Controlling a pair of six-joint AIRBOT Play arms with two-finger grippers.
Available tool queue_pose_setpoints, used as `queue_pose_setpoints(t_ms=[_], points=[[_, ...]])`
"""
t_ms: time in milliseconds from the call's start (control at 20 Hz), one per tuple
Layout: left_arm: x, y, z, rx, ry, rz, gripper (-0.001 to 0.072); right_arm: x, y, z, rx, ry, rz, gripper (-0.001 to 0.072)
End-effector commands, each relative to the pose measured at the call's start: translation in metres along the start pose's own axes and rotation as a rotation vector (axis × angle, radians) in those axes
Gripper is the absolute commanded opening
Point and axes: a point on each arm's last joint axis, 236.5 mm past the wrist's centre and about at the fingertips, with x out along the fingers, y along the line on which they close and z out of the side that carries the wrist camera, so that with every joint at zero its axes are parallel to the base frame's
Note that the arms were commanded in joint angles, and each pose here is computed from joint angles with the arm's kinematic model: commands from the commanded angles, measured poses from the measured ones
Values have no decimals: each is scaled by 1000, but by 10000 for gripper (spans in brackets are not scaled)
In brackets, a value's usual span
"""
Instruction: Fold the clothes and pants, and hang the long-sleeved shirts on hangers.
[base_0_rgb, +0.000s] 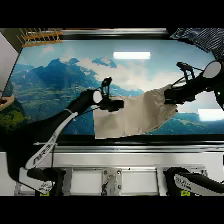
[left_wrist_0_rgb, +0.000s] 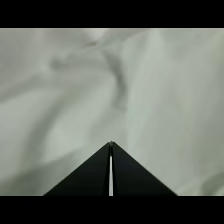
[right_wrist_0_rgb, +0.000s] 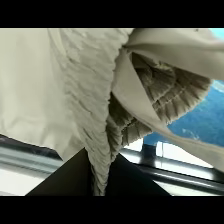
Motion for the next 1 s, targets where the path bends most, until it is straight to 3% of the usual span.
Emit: queue_pose_setpoints(t_ms=[0,500,650,800,950], points=[[50,-50,-6,13,54,-82,4,-22,49,4,-102,-24,-19,18],[89,-68,-8,4,141,-107,4,-15,91,-7,-230,-7,-15,18],[65,-60,10,5,117,-101,4,-15,92,-7,-231,-7,-14,18],[24,-36,40,73,44,-17,4,-15,92,-7,-224,-7,-16,18],[-14,-3,49,41,-17,44,4,-15,92,-6,-220,-8,-15,18]])
